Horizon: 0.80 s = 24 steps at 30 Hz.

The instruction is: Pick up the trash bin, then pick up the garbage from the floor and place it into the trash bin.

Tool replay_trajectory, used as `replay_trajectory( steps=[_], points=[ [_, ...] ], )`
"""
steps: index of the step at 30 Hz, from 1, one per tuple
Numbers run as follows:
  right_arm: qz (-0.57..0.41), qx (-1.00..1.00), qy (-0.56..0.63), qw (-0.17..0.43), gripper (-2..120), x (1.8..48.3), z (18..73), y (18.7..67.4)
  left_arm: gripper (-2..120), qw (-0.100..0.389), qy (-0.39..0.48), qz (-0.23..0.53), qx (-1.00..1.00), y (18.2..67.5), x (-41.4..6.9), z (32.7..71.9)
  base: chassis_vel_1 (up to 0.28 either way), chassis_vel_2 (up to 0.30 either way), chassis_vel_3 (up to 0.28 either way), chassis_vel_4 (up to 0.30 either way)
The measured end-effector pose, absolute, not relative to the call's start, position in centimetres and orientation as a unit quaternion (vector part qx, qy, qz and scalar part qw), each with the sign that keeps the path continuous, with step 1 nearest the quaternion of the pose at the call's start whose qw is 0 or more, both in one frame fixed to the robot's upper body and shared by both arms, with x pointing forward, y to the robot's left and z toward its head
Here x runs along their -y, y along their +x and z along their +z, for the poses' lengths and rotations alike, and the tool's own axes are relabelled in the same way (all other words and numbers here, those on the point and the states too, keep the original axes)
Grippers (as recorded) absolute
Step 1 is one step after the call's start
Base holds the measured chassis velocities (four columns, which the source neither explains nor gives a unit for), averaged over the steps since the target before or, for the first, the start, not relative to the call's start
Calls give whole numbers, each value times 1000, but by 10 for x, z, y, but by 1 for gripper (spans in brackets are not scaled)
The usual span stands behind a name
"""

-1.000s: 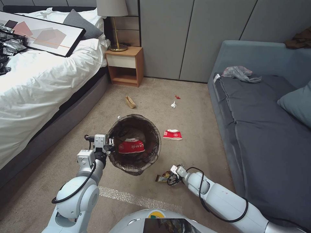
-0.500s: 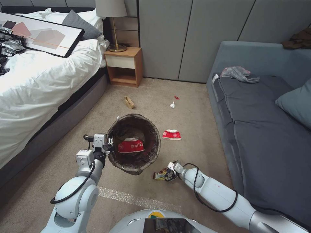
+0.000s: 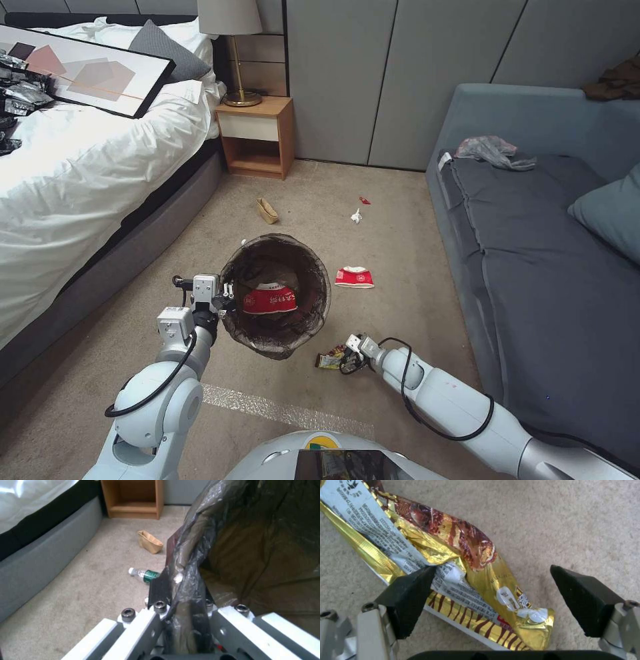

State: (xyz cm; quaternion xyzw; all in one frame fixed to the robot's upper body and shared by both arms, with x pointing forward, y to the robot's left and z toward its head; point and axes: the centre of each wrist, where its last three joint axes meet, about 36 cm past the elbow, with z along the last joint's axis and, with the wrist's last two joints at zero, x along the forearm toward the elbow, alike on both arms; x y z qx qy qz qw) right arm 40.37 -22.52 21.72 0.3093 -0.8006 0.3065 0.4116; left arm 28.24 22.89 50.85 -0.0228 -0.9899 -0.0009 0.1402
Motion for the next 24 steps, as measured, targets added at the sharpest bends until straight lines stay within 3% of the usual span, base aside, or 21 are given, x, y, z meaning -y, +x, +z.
replay_trajectory(
  steps=[18,21,24],
  points=[
    [305,802,312,409,80,225,216,400,0,140,-24,0,990,283,-229,508,0,0,0,0],
    [299,804,313,408,76,225,220,397,0,140,-23,0,990,283,-229,509,0,0,0,0],
    [286,808,315,408,61,226,234,391,0,139,-23,-1,990,283,-230,509,0,0,0,0]
  ],
)
